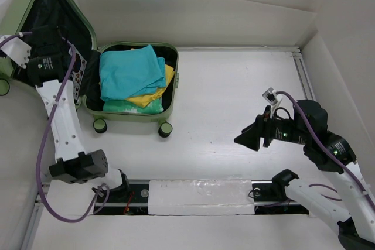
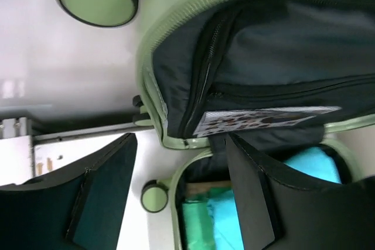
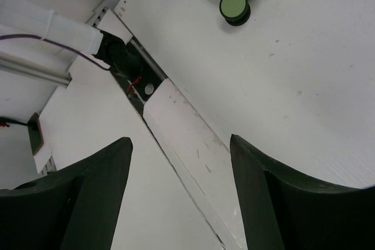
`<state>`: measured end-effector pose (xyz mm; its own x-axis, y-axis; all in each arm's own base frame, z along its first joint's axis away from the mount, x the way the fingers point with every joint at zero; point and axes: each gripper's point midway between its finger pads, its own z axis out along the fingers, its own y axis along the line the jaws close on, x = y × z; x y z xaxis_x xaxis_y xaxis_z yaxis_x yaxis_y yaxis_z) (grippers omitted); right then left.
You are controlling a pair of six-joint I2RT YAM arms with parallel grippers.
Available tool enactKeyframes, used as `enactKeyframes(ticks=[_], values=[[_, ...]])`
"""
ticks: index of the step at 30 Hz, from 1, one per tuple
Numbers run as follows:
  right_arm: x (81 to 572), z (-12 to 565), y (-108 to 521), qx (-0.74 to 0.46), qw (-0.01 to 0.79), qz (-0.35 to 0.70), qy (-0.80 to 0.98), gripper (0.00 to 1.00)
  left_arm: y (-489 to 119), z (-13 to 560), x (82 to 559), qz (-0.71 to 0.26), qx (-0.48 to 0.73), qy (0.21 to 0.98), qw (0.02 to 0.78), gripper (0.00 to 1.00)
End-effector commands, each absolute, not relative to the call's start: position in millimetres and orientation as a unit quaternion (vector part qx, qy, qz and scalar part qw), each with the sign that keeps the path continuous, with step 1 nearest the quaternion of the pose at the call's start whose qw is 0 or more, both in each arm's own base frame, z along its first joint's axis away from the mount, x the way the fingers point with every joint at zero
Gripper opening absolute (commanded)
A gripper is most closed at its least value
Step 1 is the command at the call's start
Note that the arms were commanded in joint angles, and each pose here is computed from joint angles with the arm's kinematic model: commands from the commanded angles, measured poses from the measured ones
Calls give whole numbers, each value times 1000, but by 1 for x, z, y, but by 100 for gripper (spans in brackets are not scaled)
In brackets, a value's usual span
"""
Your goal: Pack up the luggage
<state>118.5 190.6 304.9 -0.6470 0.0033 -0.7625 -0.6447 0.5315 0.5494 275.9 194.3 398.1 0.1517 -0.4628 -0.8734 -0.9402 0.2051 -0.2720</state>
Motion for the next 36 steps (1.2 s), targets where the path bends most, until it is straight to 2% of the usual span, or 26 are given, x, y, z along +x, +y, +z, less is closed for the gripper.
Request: enactKeyframes(ticks=[1, 5, 7, 18, 19, 22, 24, 25, 29, 36], values=[[110, 307, 194, -229, 367, 449, 782, 74, 211, 403, 243, 293, -591, 595, 459, 58], [112, 307, 193, -230, 371, 445, 782, 74, 229, 388, 202, 288, -636, 562, 443, 56], [112, 303, 196, -233, 366, 445, 783, 74, 231, 379, 202, 298, -632, 566, 438, 56], [125, 293, 197, -229, 361, 424, 798, 74, 250, 389, 245, 291, -626, 573, 442, 53], [127, 292, 196, -226, 364, 420, 800, 74, 251, 388, 250, 288, -625, 576, 441, 50], [131, 291, 197, -224, 366, 417, 802, 74, 252, 393, 264, 270, -619, 581, 454, 26], [131, 291, 197, -224, 366, 417, 802, 74, 249, 401, 269, 262, -615, 578, 468, 14], [132, 289, 198, -223, 361, 416, 804, 74, 246, 405, 271, 258, -613, 578, 473, 2], [132, 291, 200, -226, 363, 420, 801, 74, 230, 407, 283, 224, -598, 596, 487, 0], [128, 292, 199, -229, 362, 422, 799, 74, 223, 408, 274, 228, -590, 599, 491, 0]])
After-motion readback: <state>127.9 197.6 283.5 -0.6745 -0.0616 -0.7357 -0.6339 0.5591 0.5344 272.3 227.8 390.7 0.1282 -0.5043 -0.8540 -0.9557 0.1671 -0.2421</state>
